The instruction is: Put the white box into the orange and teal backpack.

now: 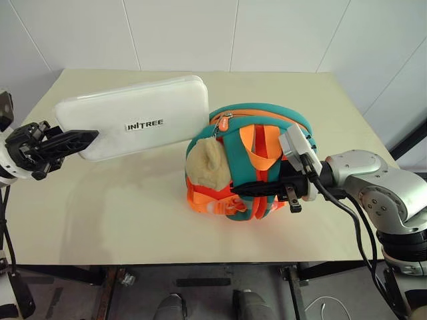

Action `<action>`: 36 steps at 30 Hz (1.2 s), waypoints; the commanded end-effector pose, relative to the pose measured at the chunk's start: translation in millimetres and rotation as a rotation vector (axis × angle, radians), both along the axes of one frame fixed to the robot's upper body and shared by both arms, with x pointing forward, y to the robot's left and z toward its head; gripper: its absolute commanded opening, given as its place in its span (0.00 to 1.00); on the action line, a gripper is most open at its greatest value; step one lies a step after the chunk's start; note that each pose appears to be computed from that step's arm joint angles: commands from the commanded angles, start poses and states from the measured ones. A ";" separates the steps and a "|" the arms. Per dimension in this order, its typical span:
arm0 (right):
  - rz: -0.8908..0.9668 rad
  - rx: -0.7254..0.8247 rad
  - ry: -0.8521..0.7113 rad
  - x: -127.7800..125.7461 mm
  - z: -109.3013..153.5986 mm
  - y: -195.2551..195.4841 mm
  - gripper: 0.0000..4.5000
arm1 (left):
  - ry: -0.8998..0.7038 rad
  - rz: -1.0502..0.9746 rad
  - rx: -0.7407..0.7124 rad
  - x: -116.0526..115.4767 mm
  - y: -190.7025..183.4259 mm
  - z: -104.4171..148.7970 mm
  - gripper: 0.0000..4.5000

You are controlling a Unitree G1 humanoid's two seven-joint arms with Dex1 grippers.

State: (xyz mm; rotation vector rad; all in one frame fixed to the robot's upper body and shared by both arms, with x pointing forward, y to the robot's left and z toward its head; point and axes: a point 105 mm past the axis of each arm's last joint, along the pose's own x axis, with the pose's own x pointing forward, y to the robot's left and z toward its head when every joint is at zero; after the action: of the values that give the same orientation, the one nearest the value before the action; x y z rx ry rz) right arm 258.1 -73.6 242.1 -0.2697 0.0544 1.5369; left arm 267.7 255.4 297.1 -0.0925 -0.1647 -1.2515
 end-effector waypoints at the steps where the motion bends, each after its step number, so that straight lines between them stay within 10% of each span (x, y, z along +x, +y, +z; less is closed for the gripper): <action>1: 0.013 0.015 -0.045 -1.2 8.9 1.5 0.00 | -0.039 -0.023 0.152 0.8 -6.5 -1.4 0.28; 16: 0.006 0.021 -0.046 0.0 6.7 3.6 0.00 | -0.050 -0.017 0.560 52.9 -56.5 2.8 0.28; 33: 0.019 0.048 -0.043 -3.6 3.6 13.3 0.00 | 0.071 -0.114 0.594 96.8 -184.8 -47.4 0.27; 36: 0.011 0.053 -0.043 -3.6 3.9 13.3 0.00 | 0.070 -0.158 0.596 84.5 -177.3 -41.5 0.49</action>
State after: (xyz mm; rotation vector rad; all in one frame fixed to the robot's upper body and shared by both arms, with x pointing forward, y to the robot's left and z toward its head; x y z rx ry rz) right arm 260.5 -62.4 240.5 -0.2469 0.0138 1.5264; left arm 359.6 74.6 245.5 0.3529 0.3105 -1.3872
